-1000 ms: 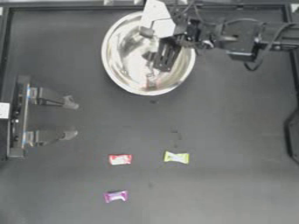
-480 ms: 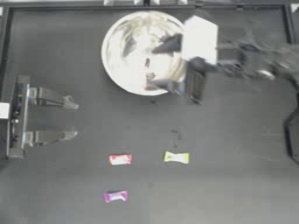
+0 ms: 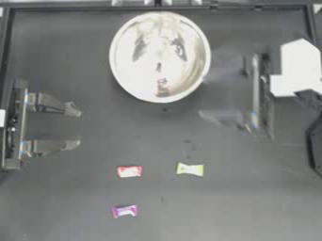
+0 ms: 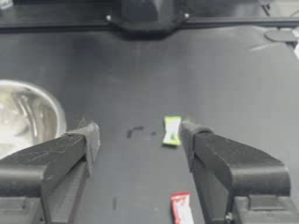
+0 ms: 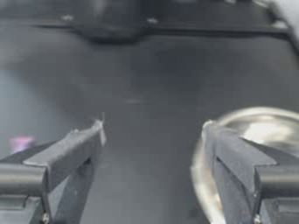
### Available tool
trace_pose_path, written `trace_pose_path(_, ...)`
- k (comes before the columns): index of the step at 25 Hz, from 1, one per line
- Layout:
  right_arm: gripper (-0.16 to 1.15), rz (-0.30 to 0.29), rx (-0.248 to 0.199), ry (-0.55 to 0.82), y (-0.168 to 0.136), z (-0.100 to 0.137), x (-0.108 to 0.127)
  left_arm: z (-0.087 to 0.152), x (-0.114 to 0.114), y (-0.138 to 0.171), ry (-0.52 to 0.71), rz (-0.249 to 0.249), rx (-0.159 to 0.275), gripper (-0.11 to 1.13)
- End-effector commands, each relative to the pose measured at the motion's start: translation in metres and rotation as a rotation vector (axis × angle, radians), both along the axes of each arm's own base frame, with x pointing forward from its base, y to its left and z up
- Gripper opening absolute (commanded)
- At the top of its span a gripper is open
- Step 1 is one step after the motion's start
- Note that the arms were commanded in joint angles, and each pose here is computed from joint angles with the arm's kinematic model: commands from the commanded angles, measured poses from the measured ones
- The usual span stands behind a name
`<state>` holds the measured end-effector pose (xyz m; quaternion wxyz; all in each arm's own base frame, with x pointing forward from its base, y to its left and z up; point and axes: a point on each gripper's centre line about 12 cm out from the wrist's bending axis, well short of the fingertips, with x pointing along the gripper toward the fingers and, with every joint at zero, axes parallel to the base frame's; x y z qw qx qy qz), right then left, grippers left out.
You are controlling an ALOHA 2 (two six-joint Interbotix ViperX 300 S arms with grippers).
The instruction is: Put candies in bowl
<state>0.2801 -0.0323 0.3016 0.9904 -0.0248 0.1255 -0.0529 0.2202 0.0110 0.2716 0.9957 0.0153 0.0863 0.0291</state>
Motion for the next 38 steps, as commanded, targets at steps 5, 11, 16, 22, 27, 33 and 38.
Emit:
trace_pose_path(5,0.97,0.052,0.040,-0.167,0.020,-0.010,-0.048,0.013,0.003,0.001,0.001,-0.002,-0.006,0.91)
trace_pose_path(11,0.97,0.054,0.044,-0.159,0.021,-0.016,-0.053,0.020,0.022,0.006,0.126,0.003,-0.056,0.94)
trace_pose_path(16,0.97,0.049,0.059,-0.153,0.021,-0.019,-0.054,0.018,0.057,0.005,0.312,-0.035,-0.082,0.94)
trace_pose_path(22,0.97,0.042,0.080,-0.147,0.020,-0.022,-0.055,-0.011,0.097,0.004,0.557,-0.055,-0.140,0.94)
trace_pose_path(27,0.97,0.040,0.084,-0.146,0.020,-0.023,-0.055,-0.036,0.119,-0.006,0.683,-0.063,-0.125,0.94)
trace_pose_path(33,0.97,0.038,0.089,-0.144,0.020,-0.023,-0.055,-0.061,0.137,-0.016,0.772,-0.047,-0.096,0.94)
trace_pose_path(38,0.97,0.038,0.089,-0.144,0.020,-0.024,-0.056,-0.081,0.148,-0.023,0.828,-0.044,-0.080,0.94)
